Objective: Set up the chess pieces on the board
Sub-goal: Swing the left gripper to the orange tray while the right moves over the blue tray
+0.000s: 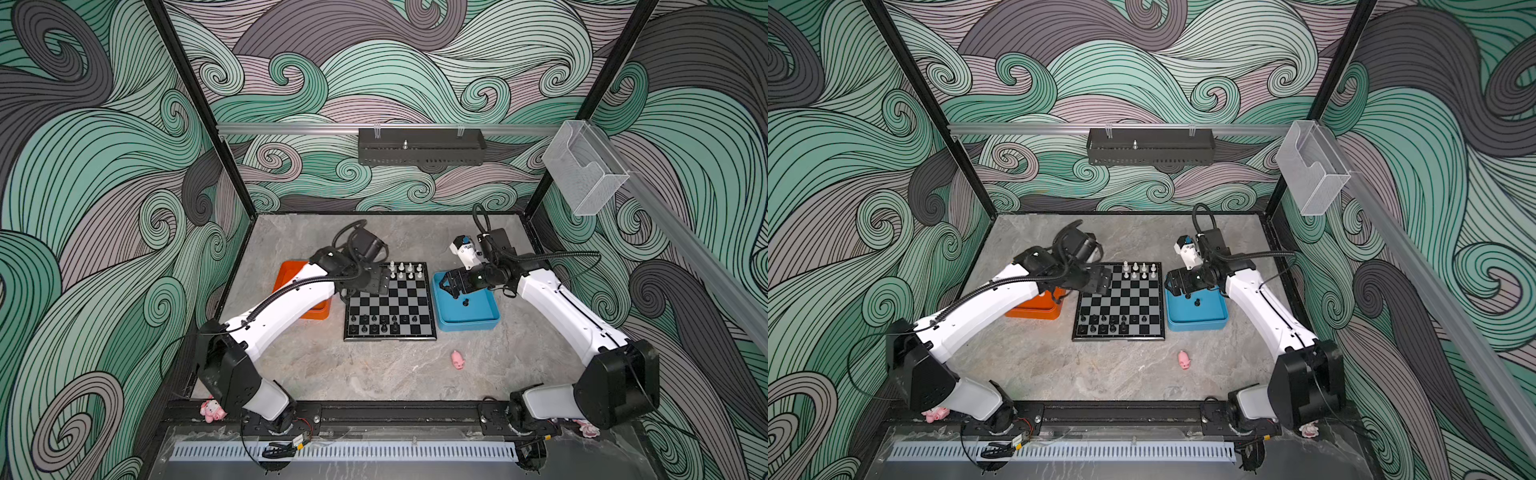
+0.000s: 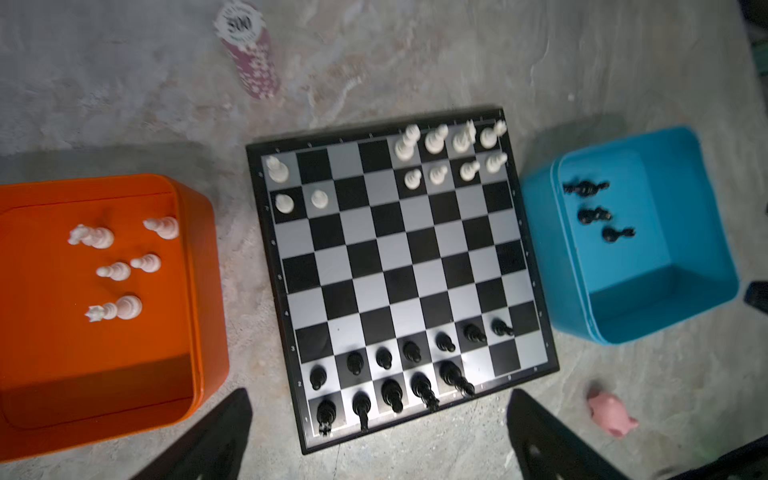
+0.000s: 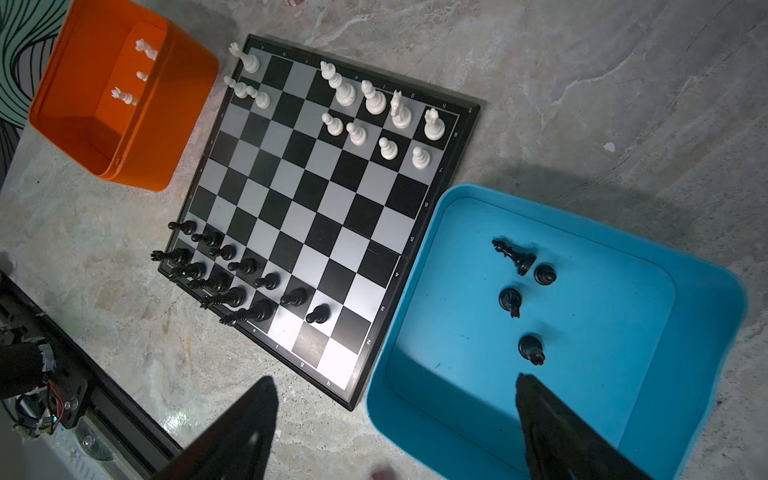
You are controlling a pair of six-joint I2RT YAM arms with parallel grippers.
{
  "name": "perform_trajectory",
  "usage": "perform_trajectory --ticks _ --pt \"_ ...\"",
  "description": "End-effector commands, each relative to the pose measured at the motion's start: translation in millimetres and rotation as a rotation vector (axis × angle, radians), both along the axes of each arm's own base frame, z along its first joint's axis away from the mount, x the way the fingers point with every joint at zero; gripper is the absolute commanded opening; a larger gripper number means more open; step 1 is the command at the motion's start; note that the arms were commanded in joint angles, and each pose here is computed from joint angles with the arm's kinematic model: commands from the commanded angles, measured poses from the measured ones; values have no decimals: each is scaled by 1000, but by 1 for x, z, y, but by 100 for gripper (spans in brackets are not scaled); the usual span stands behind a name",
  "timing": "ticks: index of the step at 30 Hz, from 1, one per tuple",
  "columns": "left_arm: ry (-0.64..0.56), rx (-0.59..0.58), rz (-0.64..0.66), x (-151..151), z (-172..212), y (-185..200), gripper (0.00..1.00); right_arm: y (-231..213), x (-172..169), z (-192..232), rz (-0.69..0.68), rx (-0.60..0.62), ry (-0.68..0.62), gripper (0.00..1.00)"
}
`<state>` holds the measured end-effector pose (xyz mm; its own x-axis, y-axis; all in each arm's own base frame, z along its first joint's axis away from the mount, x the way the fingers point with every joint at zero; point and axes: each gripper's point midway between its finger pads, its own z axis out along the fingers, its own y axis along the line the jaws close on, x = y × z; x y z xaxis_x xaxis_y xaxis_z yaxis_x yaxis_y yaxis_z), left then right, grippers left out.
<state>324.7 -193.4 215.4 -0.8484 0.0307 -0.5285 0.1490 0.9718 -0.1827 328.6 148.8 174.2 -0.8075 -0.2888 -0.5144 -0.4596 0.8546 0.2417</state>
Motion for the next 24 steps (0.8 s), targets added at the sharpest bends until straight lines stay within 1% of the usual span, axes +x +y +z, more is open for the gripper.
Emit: perform_trajectory --ticks 1,5,6,8,11,13,16,19,24 --pt "-51 -95 20 18 29 17 99 -10 15 -3 -1 -50 33 87" --pt "-82 -96 52 33 41 39 98 -21 25 -19 -62 -82 89 80" --pt "-77 -114 59 36 41 43 99 -24 26 -24 -80 -100 102 76" --pt "-56 -170 78 41 39 49 99 -34 24 -35 -122 -145 140 65" --pt "-15 -229 85 47 30 55 99 -48 18 -54 -163 -212 191 56" --pt "-1 -231 85 49 24 59 98 -56 15 -66 -184 -241 226 52" --pt "18 -231 90 50 15 65 98 -67 10 -83 -208 -278 269 50" --pt "31 -236 93 53 9 69 99 -75 7 -96 -225 -306 304 50" --pt "47 -268 85 58 4 69 99 -78 5 -114 -237 -325 350 50"
